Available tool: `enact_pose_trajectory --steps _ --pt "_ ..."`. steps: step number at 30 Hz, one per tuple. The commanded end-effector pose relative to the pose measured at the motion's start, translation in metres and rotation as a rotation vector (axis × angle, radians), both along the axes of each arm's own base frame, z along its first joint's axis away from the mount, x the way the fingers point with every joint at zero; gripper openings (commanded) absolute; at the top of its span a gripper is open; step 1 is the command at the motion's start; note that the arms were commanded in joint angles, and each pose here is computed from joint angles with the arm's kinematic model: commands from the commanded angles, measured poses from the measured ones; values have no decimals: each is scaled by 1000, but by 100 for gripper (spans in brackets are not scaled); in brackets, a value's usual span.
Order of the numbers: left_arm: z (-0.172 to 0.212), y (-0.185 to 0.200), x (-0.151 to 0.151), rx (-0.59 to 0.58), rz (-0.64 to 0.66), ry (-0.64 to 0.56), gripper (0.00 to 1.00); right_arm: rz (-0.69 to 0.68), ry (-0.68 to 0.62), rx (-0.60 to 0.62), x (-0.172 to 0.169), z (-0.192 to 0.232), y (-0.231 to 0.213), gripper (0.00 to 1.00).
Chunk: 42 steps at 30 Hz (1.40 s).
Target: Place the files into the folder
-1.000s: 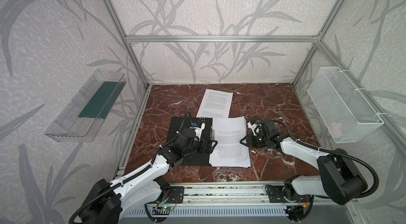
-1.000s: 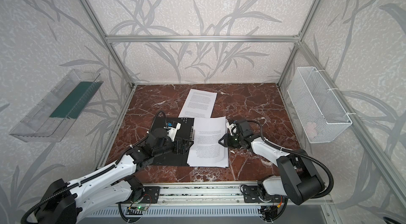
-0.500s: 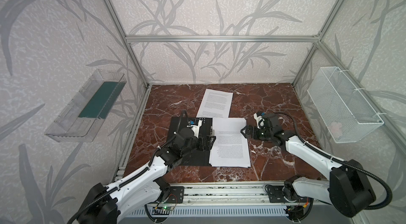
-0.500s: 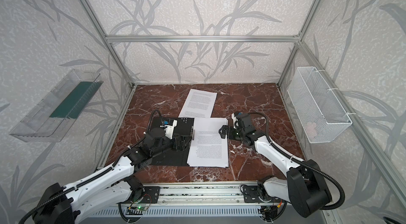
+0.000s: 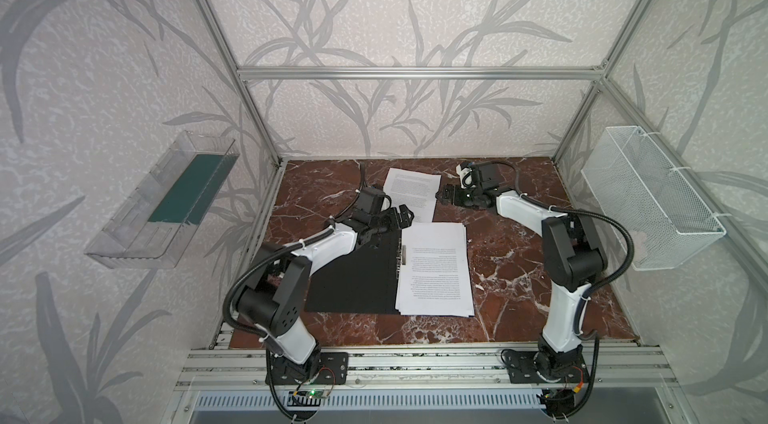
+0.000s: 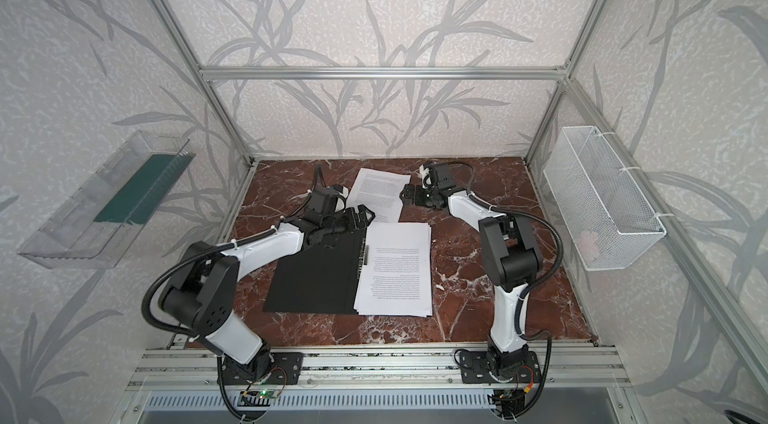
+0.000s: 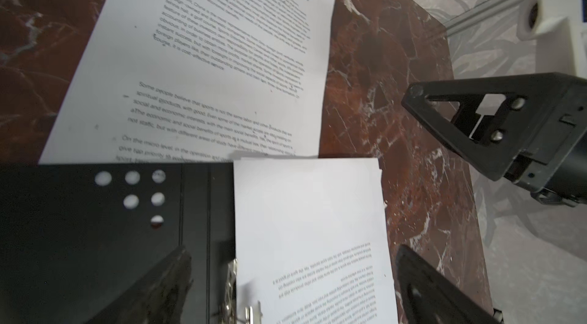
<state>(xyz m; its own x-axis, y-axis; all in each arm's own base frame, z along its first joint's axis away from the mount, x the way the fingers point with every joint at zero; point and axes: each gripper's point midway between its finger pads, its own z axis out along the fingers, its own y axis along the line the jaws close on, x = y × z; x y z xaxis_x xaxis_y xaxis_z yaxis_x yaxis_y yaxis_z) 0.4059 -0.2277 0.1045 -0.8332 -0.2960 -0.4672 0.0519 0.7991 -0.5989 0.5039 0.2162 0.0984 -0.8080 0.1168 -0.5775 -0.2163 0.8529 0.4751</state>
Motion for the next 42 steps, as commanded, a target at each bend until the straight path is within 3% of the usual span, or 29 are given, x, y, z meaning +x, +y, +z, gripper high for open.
enact_pose_trajectory --steps 1,4,11,19,25,33,42 --pt "-7 -11 18 -48 -76 77 99 78 -47 42 26 10 13 98" --pt "-22 -17 32 -19 -137 159 99 75 -53 58 53 1 15 98" --pt "-44 -20 54 1 -161 203 99 59 -7 76 96 -34 16 96" --pt "-71 -15 47 34 -183 272 99 59 24 58 125 -47 16 95" --pt "-89 -9 43 61 -167 317 99 87 72 72 129 -56 25 93" --pt "-94 -12 45 45 -156 345 99 127 141 21 110 -73 35 91" --pt "-105 -10 47 52 -123 375 99 204 221 144 85 -55 57 90"
